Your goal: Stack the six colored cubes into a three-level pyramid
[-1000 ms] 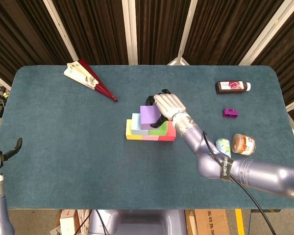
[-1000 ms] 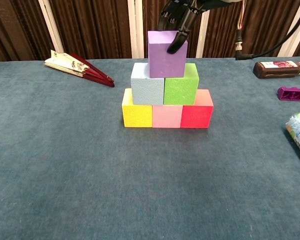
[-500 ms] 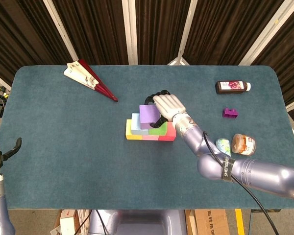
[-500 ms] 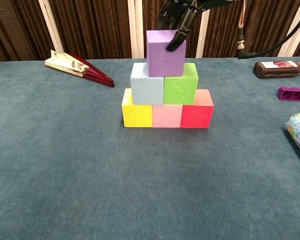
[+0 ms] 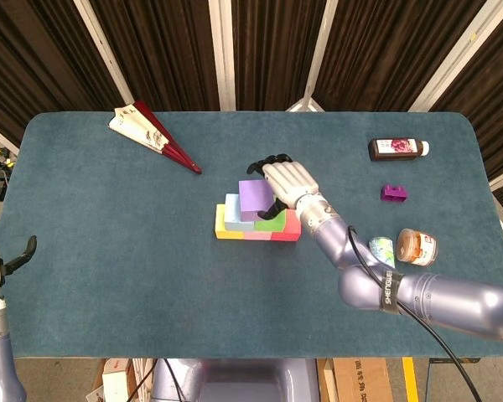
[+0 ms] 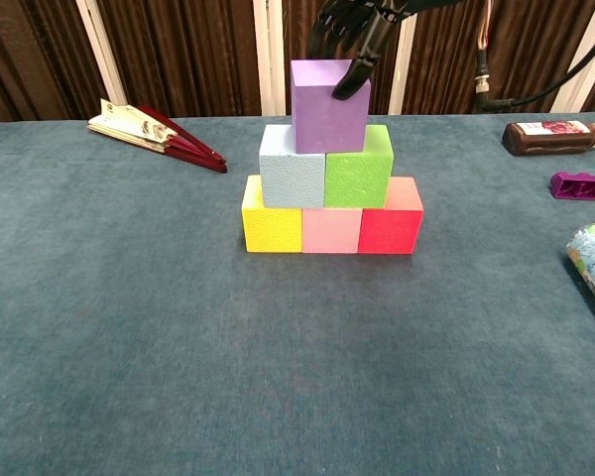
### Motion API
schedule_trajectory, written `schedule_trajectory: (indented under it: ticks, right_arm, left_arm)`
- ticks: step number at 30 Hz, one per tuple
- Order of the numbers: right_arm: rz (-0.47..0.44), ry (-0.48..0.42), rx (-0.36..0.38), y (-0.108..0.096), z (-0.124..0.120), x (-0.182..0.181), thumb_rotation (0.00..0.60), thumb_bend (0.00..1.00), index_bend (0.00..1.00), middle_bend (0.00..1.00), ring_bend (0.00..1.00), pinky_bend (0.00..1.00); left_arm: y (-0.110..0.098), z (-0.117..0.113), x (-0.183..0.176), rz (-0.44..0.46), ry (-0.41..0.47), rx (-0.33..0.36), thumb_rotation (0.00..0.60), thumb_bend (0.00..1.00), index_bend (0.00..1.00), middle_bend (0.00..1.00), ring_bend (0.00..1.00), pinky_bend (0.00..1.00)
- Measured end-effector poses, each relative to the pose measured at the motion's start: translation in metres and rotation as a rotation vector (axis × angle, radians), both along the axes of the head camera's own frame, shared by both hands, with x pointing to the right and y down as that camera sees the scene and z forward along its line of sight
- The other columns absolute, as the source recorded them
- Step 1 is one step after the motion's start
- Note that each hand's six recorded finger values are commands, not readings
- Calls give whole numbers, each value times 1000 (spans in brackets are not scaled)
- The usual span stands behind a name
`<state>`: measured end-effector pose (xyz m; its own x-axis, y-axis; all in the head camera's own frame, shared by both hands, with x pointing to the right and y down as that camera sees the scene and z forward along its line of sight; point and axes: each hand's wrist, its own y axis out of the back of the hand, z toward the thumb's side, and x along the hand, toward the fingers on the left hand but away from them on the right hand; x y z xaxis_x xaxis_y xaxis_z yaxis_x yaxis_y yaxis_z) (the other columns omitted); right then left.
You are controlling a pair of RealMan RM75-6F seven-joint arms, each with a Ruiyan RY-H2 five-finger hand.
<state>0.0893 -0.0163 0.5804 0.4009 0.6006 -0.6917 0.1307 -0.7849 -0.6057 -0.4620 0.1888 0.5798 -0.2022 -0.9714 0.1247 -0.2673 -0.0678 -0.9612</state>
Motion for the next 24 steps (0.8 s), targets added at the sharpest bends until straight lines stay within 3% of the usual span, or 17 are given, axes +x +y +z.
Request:
schedule_trajectory:
  ticks: [12,17,24]
  right_arm:
    - [23,-42,9,0,-16,0,600,251,47,89,60,0]
    - [65,-90,32,-1,-36,10,600,251,39,76,53,0]
    - [154,-104,168,0,-69,61,600,251,39,66,36,0]
  left_arm:
    - [-1,-3,-4,-9,-4,9,600,353,51,0,0,0]
    - [-1,-2,-4,-5,-7,3,600,353,51,0,0,0]
    - [1,1,-3,12,-9,-33,600,353,50,0,0,0]
